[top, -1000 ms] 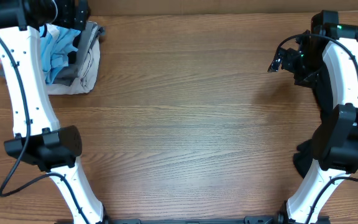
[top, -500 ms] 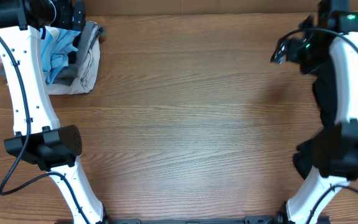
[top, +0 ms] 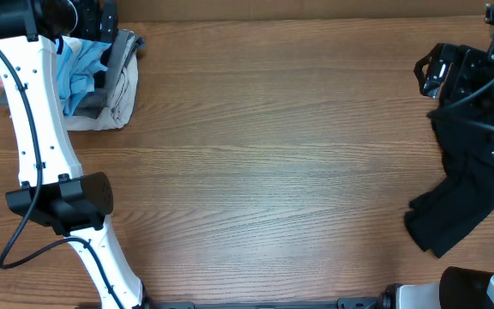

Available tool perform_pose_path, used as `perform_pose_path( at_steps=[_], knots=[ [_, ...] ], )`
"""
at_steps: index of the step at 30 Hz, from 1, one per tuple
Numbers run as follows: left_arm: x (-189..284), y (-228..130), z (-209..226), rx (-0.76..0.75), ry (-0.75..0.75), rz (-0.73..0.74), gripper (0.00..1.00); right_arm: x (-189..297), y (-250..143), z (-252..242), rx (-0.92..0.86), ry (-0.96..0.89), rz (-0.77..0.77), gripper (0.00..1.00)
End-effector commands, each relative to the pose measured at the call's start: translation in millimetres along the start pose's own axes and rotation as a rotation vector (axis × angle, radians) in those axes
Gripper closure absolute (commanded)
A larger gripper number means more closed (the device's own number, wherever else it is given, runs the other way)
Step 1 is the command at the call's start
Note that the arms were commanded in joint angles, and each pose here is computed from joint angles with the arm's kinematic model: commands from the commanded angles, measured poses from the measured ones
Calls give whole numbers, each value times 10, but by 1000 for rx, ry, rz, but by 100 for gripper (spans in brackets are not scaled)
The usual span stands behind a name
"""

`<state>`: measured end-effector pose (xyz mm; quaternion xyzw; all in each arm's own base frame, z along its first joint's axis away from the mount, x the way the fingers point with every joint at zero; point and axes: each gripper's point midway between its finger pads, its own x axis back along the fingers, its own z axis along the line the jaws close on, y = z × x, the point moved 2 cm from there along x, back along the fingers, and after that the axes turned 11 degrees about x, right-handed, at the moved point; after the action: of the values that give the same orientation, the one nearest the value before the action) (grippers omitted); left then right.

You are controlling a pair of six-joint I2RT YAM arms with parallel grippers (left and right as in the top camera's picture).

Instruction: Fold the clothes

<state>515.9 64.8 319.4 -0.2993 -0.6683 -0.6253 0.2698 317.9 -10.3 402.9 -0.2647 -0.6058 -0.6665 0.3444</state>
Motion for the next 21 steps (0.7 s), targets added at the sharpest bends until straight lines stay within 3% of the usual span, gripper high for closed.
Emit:
perform_pose_path(
  at_steps=[1,8,15,21],
  knots=[
    [-34,-15,-5,20,3,8,0,-83,17,-17,7,2,17,0],
    [-34,-15,-4,20,3,8,0,-95,-47,-41,2,-13,49,0],
    [-34,-16,-4,20,3,8,0,115,434,286,145,-21,-256,0],
    [-34,-15,-4,20,3,8,0,182,444,580,225,25,-471,0]
  ],
)
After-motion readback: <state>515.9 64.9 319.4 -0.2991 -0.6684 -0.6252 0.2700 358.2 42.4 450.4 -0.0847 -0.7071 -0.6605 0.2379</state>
